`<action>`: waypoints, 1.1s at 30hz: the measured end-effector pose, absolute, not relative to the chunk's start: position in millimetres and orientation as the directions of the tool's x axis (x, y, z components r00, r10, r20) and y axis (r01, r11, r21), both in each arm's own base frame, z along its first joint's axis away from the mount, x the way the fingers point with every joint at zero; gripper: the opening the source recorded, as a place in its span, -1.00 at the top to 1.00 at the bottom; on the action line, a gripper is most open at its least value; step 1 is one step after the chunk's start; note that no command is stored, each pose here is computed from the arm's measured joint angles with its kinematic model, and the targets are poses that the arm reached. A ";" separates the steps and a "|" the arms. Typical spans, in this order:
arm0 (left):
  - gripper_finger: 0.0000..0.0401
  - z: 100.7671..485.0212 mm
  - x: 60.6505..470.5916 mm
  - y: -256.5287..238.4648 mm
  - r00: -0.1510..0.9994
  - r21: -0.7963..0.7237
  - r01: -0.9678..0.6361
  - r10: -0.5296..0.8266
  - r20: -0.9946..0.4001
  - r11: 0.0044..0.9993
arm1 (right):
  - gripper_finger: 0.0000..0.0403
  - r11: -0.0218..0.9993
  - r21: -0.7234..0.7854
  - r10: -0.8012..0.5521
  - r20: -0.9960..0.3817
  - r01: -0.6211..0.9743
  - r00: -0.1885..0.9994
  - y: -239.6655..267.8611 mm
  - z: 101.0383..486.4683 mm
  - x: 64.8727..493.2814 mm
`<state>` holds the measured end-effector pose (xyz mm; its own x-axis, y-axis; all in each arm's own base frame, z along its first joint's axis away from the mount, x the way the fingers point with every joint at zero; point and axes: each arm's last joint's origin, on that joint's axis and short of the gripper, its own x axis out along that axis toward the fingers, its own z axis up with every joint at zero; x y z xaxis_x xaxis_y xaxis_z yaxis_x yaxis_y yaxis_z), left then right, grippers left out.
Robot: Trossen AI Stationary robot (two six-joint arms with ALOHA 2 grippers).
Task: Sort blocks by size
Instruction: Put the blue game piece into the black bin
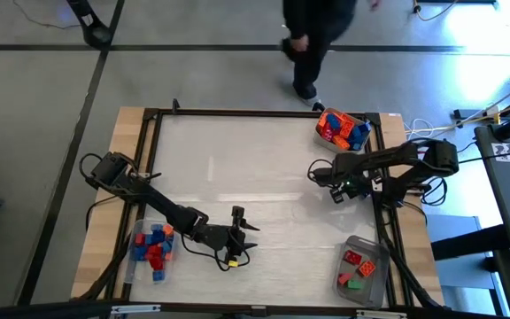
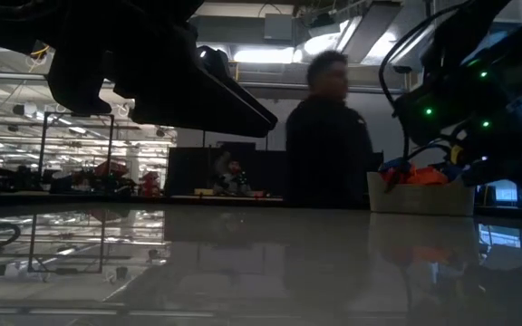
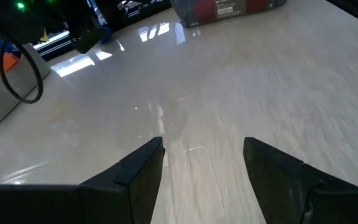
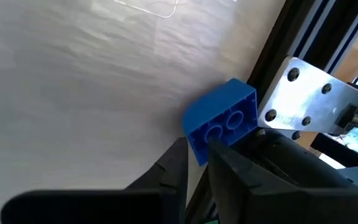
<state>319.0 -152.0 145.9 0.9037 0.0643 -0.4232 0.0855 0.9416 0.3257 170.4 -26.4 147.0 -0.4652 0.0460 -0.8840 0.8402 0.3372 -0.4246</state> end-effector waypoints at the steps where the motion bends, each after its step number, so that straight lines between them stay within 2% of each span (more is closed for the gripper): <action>1: -0.05 145.9 318.9 -152.0 0.904 0.326 0.086 0.064 -0.423 0.942 | 0.70 0.331 -0.424 0.051 -0.884 0.843 -0.464 -27.8 147.1 170.2; 6: -0.05 145.9 318.8 -152.3 0.904 0.326 0.086 0.064 -0.424 0.942 | 0.70 0.308 -0.432 0.059 -0.881 0.848 -0.470 -34.3 145.0 169.2; 14: -0.05 145.0 318.4 -152.1 0.900 0.325 0.088 0.065 -0.431 0.942 | 0.70 0.350 -0.431 0.127 -0.858 0.832 -0.498 -38.8 136.5 170.7; 20: -0.05 144.8 318.3 -152.0 0.899 0.325 0.088 0.066 -0.434 0.942 | 0.70 0.410 -0.303 0.139 -0.912 0.861 -0.387 -39.0 126.8 178.7; 26: -0.05 144.7 318.3 -152.0 0.898 0.327 0.089 0.066 -0.434 0.941 | 0.70 0.422 -0.298 0.133 -0.914 0.856 -0.383 -39.1 126.7 178.5; 33: -0.05 144.7 318.4 -151.6 0.898 0.328 0.088 0.067 -0.435 0.941 | 0.70 0.484 -0.268 0.111 -0.925 0.833 -0.362 -32.5 126.8 183.4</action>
